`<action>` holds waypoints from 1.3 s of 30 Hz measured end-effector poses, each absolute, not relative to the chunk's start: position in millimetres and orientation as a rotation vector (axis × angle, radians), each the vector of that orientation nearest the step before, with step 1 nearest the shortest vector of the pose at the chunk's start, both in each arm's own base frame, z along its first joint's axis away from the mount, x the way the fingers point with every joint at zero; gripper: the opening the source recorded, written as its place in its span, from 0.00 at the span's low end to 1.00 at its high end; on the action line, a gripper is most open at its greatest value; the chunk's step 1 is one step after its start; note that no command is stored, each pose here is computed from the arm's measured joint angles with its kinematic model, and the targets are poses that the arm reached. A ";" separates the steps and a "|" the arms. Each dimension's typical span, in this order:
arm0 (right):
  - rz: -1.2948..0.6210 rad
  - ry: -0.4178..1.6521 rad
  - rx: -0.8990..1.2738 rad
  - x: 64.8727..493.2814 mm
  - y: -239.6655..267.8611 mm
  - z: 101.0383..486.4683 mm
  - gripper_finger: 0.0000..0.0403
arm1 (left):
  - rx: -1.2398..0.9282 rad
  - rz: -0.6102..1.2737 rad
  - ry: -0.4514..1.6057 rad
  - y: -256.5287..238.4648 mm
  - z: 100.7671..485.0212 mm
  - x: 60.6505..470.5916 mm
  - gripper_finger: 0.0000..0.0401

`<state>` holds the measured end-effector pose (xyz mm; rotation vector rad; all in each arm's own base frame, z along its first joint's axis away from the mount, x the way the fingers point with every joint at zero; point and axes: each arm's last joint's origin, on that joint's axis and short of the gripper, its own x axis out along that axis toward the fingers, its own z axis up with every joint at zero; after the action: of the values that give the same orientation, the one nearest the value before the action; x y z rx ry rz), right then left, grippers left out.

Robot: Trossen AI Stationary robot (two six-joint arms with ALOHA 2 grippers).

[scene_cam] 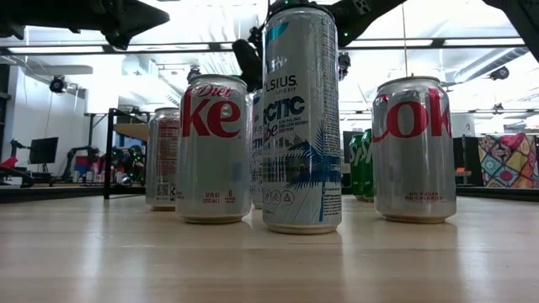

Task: Place canned beverage on shelf
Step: Put the bottom green soda can on the shelf

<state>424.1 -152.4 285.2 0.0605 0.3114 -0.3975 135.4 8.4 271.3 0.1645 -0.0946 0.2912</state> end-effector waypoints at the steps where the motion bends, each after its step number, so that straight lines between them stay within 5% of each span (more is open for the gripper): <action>1: -0.401 0.306 0.058 424.2 -152.5 285.6 0.02 | 0.164 0.291 -0.095 8.4 271.3 135.5 0.00; 22: -0.391 0.443 0.061 395.8 -123.8 316.6 0.02 | 0.153 0.321 -0.078 9.5 267.2 150.2 0.00; 39: -0.277 0.613 0.016 365.5 -74.3 339.0 0.02 | 0.270 0.423 0.197 42.1 269.5 211.3 0.00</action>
<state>365.5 -74.3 339.0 0.0160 0.6127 -0.2769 211.3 42.1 269.5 0.2705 0.1975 0.4225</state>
